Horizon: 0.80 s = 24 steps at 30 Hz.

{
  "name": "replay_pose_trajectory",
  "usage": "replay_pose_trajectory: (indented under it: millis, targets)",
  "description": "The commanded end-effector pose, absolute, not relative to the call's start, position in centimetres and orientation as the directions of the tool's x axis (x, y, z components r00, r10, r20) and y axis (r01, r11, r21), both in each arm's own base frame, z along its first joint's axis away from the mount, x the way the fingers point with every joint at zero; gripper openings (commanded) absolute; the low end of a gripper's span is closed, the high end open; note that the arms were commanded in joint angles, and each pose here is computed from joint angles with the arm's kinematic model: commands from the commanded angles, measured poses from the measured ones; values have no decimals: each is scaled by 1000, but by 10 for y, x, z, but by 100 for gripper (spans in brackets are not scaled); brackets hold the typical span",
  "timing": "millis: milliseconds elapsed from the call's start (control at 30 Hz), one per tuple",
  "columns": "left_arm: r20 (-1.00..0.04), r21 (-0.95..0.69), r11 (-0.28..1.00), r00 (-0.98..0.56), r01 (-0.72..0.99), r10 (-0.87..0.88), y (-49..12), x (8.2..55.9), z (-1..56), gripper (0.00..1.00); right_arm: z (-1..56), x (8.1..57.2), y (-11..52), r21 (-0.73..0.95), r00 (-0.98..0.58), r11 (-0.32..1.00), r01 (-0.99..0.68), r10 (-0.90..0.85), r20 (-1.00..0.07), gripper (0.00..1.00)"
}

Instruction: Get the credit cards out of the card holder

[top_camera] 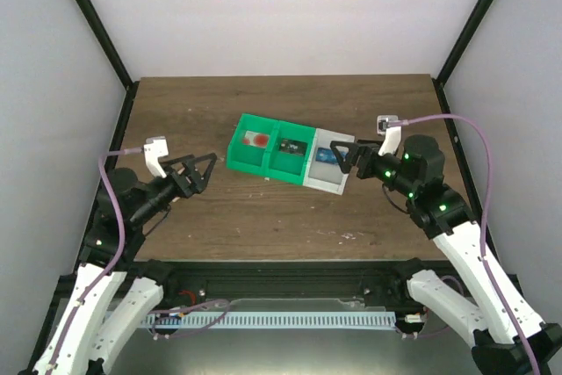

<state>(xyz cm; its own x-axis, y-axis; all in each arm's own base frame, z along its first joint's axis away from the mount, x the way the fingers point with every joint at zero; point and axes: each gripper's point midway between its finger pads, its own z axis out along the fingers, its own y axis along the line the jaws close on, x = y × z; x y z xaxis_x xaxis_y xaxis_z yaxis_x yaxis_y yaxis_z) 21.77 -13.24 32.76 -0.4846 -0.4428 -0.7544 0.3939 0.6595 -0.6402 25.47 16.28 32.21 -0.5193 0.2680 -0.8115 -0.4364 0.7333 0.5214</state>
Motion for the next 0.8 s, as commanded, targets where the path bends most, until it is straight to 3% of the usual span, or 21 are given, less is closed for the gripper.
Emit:
replay_pose_trajectory:
  millis: [0, 267, 433, 500, 633, 767]
  targets:
    - [-765, -623, 690, -470, 367, -441, -126, 221, 325, 100, 328, 250, 161, 506, -488, 730, -459, 269, -830, 100]
    - [-746, -629, 712, -502, 312, -438, -127, 238, 298, 100, 313, 246, 170, 530, -539, 704, -473, 245, -806, 100]
    - [-647, -651, 756, -574, 72, -502, -110, 268, 242, 99, 310, 243, 173, 539, -546, 684, -491, 241, -802, 100]
    - [-581, -672, 741, -608, -16, -540, -101, 276, 219, 93, 309, 242, 174, 534, -543, 682, -499, 234, -806, 100]
    - [-496, -701, 686, -557, -195, -666, -62, 291, 190, 72, 307, 240, 175, 523, -540, 683, -510, 219, -813, 100]
    - [-452, -700, 606, -423, -378, -786, -11, 298, 165, 71, 311, 235, 179, 531, -539, 652, -541, 216, -814, 100]
